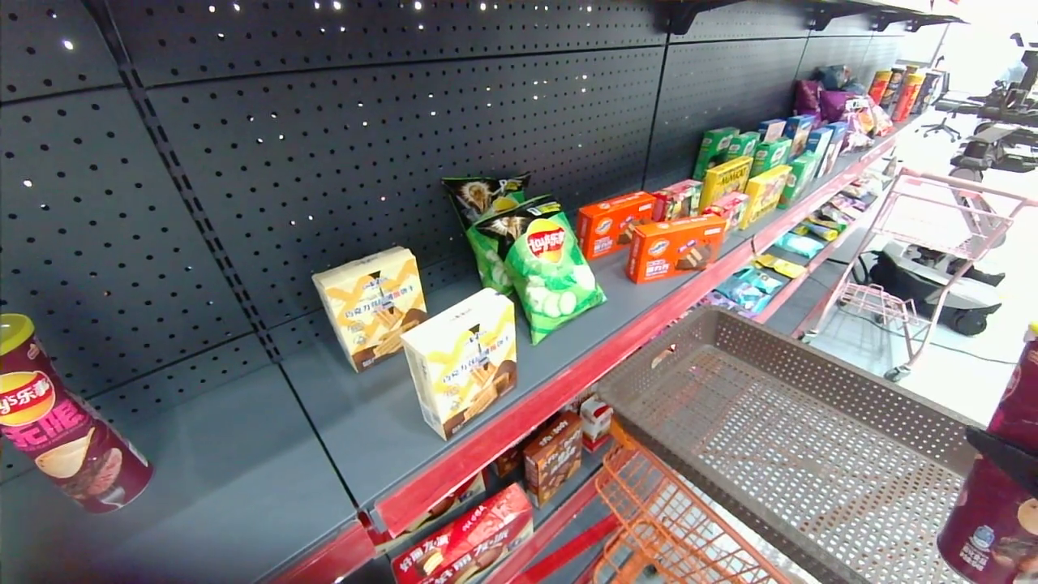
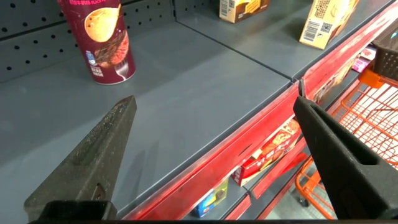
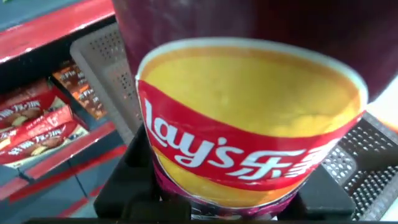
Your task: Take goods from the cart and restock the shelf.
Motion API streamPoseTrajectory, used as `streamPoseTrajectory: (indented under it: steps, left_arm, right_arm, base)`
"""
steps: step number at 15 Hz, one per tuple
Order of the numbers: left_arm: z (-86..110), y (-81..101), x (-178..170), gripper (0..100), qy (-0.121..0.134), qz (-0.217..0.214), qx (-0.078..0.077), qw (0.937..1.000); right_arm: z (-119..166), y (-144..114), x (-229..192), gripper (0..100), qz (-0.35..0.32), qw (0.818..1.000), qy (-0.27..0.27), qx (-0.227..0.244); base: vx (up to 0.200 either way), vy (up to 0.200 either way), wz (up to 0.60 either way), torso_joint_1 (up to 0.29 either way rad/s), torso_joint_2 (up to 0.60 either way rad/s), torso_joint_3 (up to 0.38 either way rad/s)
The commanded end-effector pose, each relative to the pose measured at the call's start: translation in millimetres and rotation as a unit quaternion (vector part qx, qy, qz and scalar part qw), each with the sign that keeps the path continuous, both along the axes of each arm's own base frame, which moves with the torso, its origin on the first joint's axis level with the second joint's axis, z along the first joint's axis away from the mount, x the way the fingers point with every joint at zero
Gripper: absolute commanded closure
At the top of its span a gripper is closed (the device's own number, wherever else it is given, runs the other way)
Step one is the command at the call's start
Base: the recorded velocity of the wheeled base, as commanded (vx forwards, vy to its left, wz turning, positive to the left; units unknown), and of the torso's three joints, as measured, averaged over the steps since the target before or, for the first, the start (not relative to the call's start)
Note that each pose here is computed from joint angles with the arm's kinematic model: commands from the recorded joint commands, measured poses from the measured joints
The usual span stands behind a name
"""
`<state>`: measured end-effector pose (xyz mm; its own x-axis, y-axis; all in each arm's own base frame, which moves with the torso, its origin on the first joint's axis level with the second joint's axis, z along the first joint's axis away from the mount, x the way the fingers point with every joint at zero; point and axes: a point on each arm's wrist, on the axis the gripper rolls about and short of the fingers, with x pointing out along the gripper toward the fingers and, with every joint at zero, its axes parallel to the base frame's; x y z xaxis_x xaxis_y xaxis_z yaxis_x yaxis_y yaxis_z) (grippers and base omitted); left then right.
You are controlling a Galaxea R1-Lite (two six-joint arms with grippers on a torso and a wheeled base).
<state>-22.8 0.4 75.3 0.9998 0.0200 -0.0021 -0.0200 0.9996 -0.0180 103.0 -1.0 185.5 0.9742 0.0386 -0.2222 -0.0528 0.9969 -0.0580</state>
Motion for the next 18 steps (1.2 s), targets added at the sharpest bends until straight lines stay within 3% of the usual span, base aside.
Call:
streamPoseTrajectory:
  steps: [1, 6, 18]
  left_arm:
    - [0.0, 0.0, 0.0, 0, 0.0, 0.0, 0.0, 1.0]
    - [0.0, 0.0, 0.0, 0, 0.0, 0.0, 0.0, 1.0]
    - [0.0, 0.0, 0.0, 0, 0.0, 0.0, 0.0, 1.0]
  right_arm:
    - [1.2, 0.1, -10.9, 100, -0.001, 1.0, -0.023, -0.001]
    - [2.1, 6.4, -6.2, 100, 0.03, 0.999, -0.032, 0.0]
    - [-4.5, 6.3, -8.1, 100, 0.03, 0.999, -0.027, 0.0]
  base:
    - [0.0, 0.0, 0.6, -0.002, 0.0, 0.007]
    - [0.0, 0.0, 0.6, -0.001, 0.0, 0.003]
    - [0.0, 0.0, 0.6, 0.004, 0.0, 0.0]
